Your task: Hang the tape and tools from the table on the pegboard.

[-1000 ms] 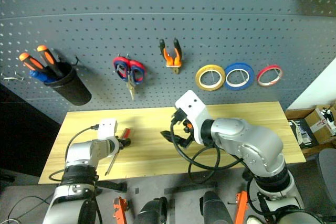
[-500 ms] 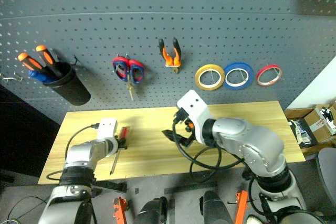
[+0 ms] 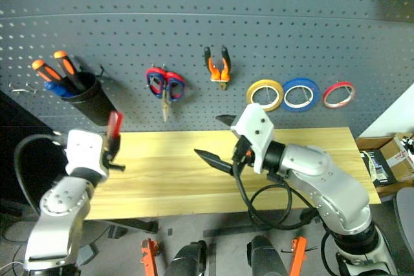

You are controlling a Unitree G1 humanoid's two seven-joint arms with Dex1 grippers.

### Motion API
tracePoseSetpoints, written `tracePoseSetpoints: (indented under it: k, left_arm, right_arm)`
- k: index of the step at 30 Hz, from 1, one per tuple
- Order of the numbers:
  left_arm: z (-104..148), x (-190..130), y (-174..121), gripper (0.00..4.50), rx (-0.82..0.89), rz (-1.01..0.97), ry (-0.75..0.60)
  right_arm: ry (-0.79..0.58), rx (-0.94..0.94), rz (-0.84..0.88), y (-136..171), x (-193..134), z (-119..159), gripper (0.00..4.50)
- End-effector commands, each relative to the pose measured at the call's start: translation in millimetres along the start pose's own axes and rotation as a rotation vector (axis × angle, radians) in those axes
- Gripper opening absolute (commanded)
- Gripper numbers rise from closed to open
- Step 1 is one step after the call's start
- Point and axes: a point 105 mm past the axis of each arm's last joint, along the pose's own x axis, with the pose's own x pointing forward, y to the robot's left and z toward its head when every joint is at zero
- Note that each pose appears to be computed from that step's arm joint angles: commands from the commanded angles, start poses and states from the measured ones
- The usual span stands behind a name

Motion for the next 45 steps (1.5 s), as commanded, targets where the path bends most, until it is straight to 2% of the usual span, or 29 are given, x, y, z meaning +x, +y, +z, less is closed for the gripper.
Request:
tracePoseSetpoints:
  k: [1, 5, 7, 9, 12, 16, 21, 25, 31, 34, 38, 42, 45]
  left_arm:
    - [80.3, 9.7, 14.9, 0.93, 0.068, 0.066, -0.285]
    - [129.7, 30.7, 45.1, 0.93, 0.028, 0.181, -0.421]
    - [148.4, 43.6, 65.5, 0.93, -0.032, 0.252, -0.463]
    - [155.7, 54.7, 85.3, 0.93, -0.087, 0.331, -0.47]
    - [150.0, 66.7, 98.3, 0.93, -0.143, 0.388, -0.45]
    - [125.0, 85.2, 92.6, 0.93, -0.224, 0.392, -0.397]
    - [107.1, 89.6, 91.0, 0.93, -0.253, 0.412, -0.355]
    - [104.6, 85.9, 93.0, 2.25, -0.332, 0.416, -0.374]
    - [142.5, 61.3, 92.8, 4.05, -0.285, 0.416, -0.499]
    - [153.3, 55.0, 70.2, 4.05, -0.226, 0.297, -0.505]
    - [129.2, 45.4, 20.5, 4.05, -0.256, 0.059, -0.363]
    - [90.7, 24.8, 3.8, 4.05, -0.24, 0.056, -0.212]
    - [62.1, 12.2, -6.4, 4.05, -0.23, 0.069, -0.12]
  right_arm:
    - [-0.075, -0.036, 0.009, -5.5, -2.8, 17.0, 4.5]
    - [-0.095, -0.048, 0.032, -10.3, 0.9, 22.5, 4.5]
    - [-0.116, -0.057, 0.03, -14.2, 4.1, 28.2, 4.5]
    - [-0.132, -0.062, 0.021, -17.6, 6.4, 32.1, 4.5]
    - [-0.135, -0.068, 0.009, -20.1, 7.9, 32.6, 4.5]
    - [-0.139, -0.066, 0.003, -18.1, 8.6, 33.3, 4.5]
    - [-0.139, -0.064, -0.025, -21.2, 4.0, 34.9, 4.5]
    - [-0.14, -0.061, -0.04, -23.3, 1.8, 35.3, 4.5]
    - [-0.136, -0.048, -0.054, -27.2, -5.9, 34.1, 4.5]
    - [-0.133, -0.029, -0.071, -31.5, -13.6, 33.3, 4.5]
    - [-0.101, -0.003, -0.123, -39.5, -26.1, 24.8, 4.5]
    - [-0.065, 0.017, -0.192, -45.3, -36.4, 11.5, 4.5]
    - [-0.009, 0.011, -0.316, -56.3, -41.5, -12.5, 4.5]
